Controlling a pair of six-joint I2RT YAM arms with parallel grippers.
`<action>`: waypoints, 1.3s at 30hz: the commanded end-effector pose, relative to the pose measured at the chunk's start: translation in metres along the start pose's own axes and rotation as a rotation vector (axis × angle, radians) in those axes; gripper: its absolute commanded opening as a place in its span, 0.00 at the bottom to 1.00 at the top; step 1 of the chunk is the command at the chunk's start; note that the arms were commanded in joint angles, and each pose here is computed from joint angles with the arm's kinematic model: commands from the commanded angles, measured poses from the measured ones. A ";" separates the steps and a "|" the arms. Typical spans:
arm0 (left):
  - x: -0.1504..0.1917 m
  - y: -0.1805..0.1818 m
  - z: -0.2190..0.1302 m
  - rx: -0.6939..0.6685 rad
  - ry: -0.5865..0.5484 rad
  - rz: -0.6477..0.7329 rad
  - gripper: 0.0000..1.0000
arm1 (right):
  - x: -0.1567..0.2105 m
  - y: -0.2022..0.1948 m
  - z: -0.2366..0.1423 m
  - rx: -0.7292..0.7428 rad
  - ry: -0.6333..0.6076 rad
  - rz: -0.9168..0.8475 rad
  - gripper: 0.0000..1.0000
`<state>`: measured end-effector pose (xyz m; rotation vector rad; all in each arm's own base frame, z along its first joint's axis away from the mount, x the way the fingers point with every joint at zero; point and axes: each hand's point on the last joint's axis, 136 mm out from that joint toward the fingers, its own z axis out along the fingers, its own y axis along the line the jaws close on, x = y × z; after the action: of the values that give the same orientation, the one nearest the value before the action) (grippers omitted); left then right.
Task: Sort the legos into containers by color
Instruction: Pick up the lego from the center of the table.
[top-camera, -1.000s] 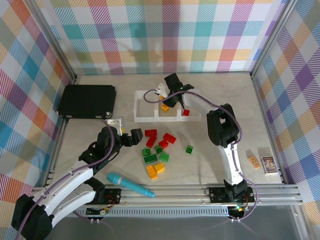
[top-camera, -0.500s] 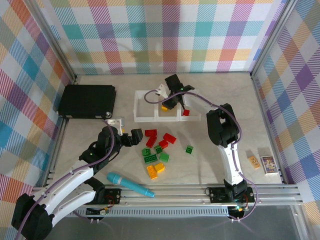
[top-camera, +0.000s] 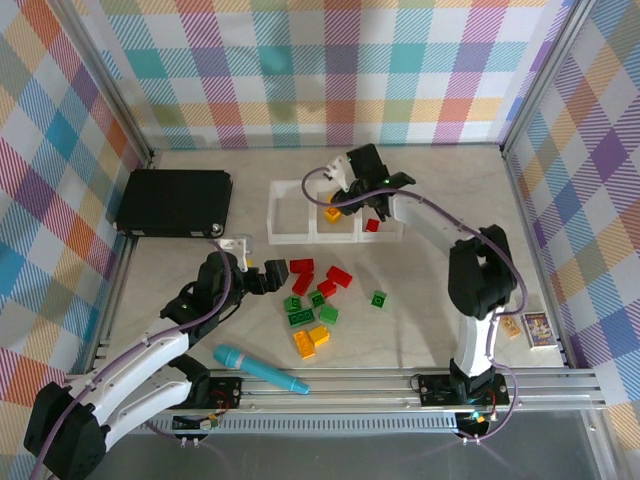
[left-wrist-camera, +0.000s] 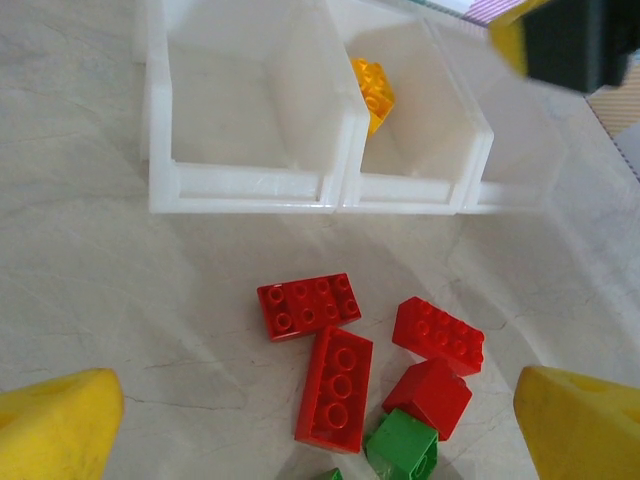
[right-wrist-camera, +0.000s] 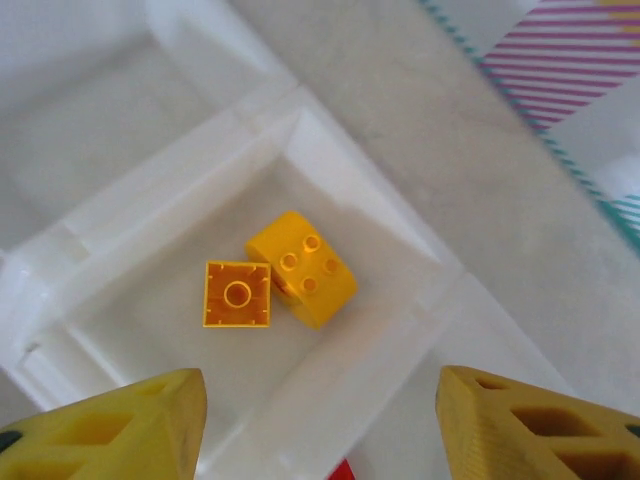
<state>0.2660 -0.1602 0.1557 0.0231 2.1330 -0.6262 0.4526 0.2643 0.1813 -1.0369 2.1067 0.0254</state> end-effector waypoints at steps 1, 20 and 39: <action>-0.012 -0.016 -0.001 0.049 -0.013 0.024 1.00 | 0.001 -0.004 -0.027 0.018 -0.020 0.163 0.65; -0.003 -0.024 0.022 0.099 0.034 0.004 1.00 | 0.159 0.024 -0.108 0.189 0.273 1.211 0.78; 0.056 -0.144 0.056 0.213 0.415 0.250 1.00 | 0.219 -0.020 -0.201 0.479 0.050 1.345 0.91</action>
<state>0.2500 -0.3106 0.1534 0.5052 2.3291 -0.8012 0.2695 0.0540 0.1869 0.7527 2.2971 0.2130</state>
